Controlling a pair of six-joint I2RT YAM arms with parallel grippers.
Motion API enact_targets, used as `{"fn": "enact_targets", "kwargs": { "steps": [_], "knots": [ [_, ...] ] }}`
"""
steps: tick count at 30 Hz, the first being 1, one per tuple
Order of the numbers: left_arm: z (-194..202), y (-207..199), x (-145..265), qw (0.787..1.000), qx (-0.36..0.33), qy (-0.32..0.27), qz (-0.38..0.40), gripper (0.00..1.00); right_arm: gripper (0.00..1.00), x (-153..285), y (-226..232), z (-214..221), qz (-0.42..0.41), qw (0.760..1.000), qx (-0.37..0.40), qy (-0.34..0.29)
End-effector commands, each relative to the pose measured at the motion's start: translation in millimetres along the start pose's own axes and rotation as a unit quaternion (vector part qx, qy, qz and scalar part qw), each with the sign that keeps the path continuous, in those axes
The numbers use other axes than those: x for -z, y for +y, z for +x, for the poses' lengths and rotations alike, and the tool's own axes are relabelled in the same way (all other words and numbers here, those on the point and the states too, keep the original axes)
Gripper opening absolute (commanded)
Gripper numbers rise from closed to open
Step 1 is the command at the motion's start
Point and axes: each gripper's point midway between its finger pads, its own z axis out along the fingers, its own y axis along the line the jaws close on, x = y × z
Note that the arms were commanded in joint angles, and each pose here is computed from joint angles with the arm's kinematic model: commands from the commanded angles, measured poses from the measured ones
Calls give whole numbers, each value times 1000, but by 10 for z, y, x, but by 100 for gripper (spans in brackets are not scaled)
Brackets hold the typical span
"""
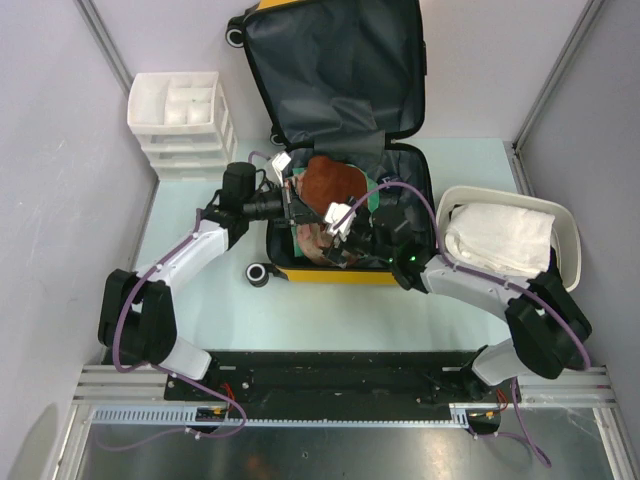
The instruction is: Open, take out, and arrange the luggage
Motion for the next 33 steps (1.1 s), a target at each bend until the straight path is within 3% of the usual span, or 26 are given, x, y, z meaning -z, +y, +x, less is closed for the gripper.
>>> {"fn": "enact_targets", "kwargs": {
  "steps": [1,5,9,13,16,17,19,21,24,26,33],
  "knots": [
    [-204,-212,-8,999,-15,-17,38,0,100,-89,-342,-66,123,991,44,-24],
    [-237,-249,0,999,-15,-21,45,0,99,-106,-592,32,198,977,75,-12],
    [-265,-280,18,998,-15,-25,54,0,97,-209,-651,104,216,971,105,-18],
    [-322,-297,45,998,-18,-31,55,0,82,-238,-650,81,214,970,109,-29],
    [-372,-296,52,998,-21,-37,53,0,48,-199,-690,-31,222,968,108,-44],
    [-393,-306,62,998,-21,-40,53,0,24,-182,-709,-60,225,967,109,-47],
    [-434,-312,71,997,-23,-44,54,1,1,-109,-781,-173,231,965,110,-59],
    [-514,-347,101,997,-32,-53,55,34,0,-59,-819,-226,226,966,108,-59],
    [-748,-318,209,994,-46,-87,38,73,0,42,-921,-427,189,978,58,-63],
    [-949,-217,338,992,-52,-115,20,82,0,130,-977,-588,159,986,10,-56],
    [-1435,93,654,982,-69,-176,-30,85,0,439,-862,-987,71,989,-129,-28]
  ]
}}
